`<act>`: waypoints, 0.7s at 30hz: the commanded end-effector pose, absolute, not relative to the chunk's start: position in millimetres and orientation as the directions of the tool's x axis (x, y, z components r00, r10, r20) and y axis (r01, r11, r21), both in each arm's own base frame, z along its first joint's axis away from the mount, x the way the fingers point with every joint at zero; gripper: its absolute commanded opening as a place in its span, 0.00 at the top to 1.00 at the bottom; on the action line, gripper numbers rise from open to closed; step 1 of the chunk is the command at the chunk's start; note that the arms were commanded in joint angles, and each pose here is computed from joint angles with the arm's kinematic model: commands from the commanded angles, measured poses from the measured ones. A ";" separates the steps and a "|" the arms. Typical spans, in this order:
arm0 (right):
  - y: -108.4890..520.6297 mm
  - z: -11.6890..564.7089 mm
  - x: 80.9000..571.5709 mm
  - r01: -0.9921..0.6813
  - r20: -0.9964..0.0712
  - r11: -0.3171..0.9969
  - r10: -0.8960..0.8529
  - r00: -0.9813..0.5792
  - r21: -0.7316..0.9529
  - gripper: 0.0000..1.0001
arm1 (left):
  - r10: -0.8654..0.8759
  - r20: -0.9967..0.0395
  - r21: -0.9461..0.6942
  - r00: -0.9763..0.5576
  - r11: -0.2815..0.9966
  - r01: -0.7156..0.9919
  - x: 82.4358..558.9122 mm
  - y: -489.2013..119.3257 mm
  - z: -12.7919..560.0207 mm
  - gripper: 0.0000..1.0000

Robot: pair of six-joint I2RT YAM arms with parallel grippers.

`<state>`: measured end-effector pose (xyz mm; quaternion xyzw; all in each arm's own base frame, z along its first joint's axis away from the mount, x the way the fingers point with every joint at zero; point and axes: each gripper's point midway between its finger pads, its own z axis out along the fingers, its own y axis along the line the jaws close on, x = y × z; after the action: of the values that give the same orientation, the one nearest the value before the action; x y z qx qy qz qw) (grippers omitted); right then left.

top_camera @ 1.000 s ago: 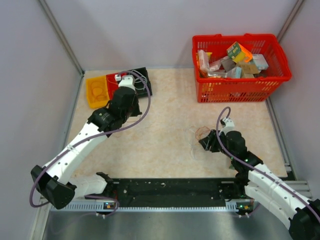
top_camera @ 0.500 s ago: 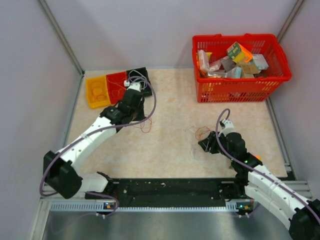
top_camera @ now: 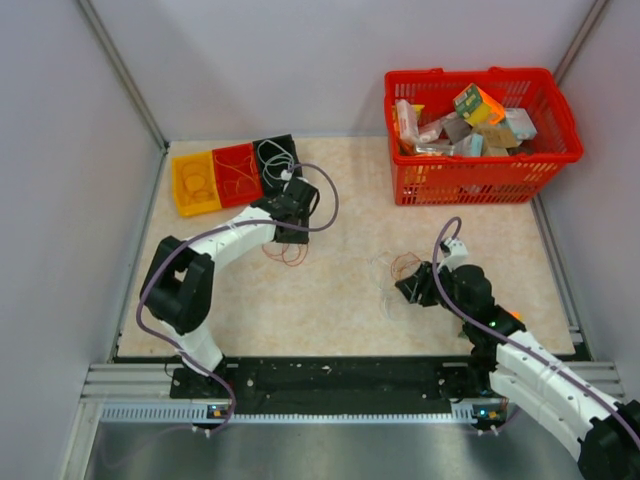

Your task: Untangle the cables

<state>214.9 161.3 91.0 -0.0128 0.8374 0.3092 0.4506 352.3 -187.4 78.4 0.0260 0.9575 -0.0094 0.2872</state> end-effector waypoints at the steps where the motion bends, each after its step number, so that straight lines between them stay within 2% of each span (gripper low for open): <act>1: 162.2 98.9 217.6 -0.327 -0.783 0.799 0.265 -0.563 0.505 0.52 | 0.035 -0.610 -0.036 -0.792 0.997 0.072 372.7 -198.9 93.6 0.52; 5: 162.2 99.7 217.6 -0.328 -0.784 0.798 0.266 -0.560 0.505 0.52 | 0.038 -0.599 -0.030 -0.800 0.997 0.070 372.1 -198.5 93.0 0.38; 6: 162.3 100.0 217.5 -0.332 -0.786 0.798 0.264 -0.559 0.504 0.52 | 0.039 -0.593 -0.027 -0.805 0.997 0.068 371.1 -198.0 90.7 0.30; 7: 162.6 100.0 217.4 -0.332 -0.785 0.797 0.265 -0.560 0.505 0.52 | 0.045 -0.586 -0.021 -0.809 0.997 0.071 370.6 -198.4 87.0 0.26; 13: 163.2 100.3 217.4 -0.335 -0.785 0.796 0.263 -0.561 0.505 0.52 | 0.035 -0.512 0.058 -0.858 0.998 0.006 379.5 -195.5 67.3 0.19; 14: 163.3 100.0 217.1 -0.334 -0.784 0.795 0.263 -0.563 0.507 0.52 | 0.034 -0.512 0.068 -0.859 0.998 -0.001 382.7 -195.5 64.4 0.15; 15: 163.1 99.8 216.7 -0.334 -0.784 0.795 0.263 -0.563 0.507 0.52 | 0.035 -0.509 0.076 -0.860 0.997 -0.004 386.0 -195.0 60.9 0.07; 16: 163.3 101.2 216.7 -0.337 -0.786 0.794 0.265 -0.558 0.507 0.52 | 0.026 -0.496 0.085 -0.868 0.996 -0.019 386.4 -193.2 57.5 0.06; 21: 161.8 101.1 216.3 -0.334 -0.788 0.795 0.268 -0.554 0.505 0.52 | 0.002 -0.482 0.109 -0.876 0.992 -0.058 389.7 -190.6 47.1 0.05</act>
<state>213.3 162.2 93.3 -0.0160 0.8328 0.3154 0.4546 383.6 -198.2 42.0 0.0111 0.9691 0.0415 0.2431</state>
